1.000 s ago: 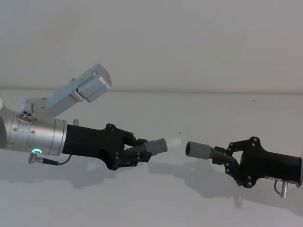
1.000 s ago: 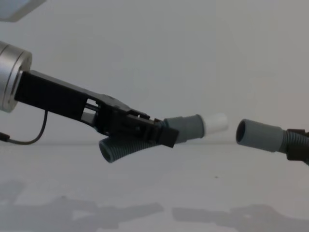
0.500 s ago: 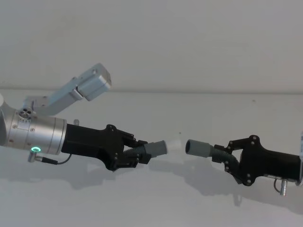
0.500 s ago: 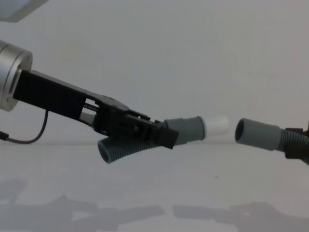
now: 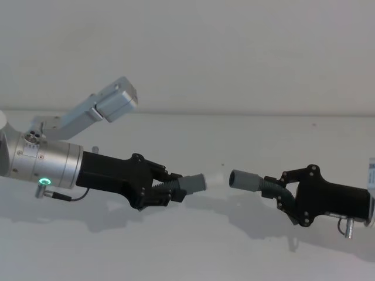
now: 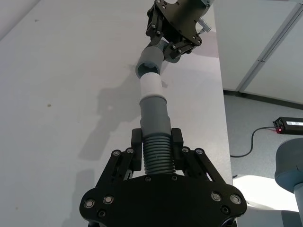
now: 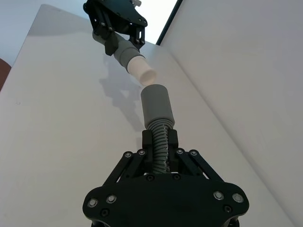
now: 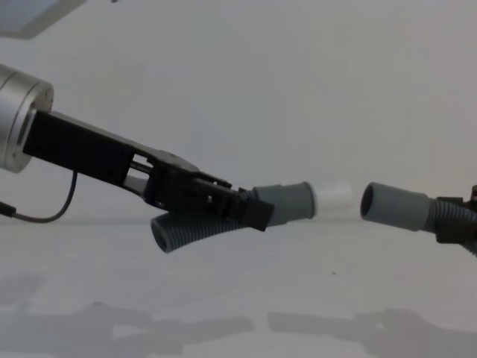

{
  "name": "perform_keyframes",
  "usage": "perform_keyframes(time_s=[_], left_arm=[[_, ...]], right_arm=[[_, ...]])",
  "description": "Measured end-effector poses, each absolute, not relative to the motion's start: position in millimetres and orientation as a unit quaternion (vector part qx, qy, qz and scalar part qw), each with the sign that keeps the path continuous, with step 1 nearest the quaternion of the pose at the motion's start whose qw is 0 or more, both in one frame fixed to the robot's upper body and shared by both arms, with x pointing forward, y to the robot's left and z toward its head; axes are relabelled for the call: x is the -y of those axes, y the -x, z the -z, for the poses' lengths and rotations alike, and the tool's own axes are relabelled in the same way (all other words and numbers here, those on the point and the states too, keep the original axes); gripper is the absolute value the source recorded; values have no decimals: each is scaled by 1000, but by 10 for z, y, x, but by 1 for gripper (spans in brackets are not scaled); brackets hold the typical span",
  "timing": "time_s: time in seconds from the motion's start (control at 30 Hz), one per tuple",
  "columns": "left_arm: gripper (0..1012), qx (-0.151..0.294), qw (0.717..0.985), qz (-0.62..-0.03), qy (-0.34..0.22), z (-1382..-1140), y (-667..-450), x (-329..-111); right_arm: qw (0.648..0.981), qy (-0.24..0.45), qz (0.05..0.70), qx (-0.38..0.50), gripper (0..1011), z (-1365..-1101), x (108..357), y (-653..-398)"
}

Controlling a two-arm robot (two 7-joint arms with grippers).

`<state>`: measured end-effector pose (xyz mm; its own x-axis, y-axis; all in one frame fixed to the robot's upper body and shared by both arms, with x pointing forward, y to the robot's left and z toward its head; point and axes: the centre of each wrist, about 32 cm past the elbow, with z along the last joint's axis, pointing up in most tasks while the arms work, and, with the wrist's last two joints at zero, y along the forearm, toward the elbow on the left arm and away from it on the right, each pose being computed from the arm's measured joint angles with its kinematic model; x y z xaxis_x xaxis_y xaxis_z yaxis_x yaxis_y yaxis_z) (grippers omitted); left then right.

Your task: Use both hands to pick up one end of the pipe from the table, align the ends, and insert them.

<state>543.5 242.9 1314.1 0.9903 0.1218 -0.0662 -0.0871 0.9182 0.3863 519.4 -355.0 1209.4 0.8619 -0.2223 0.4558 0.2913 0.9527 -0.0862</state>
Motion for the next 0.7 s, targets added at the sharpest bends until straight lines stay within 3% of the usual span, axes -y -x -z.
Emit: perform_keyframes(time_s=[0.7], left_arm=[[342,-53,978,-54,-192,-13121,-5475,-2455]], right_arm=[[965,68,127,217,155,-12121,3558,-5258]])
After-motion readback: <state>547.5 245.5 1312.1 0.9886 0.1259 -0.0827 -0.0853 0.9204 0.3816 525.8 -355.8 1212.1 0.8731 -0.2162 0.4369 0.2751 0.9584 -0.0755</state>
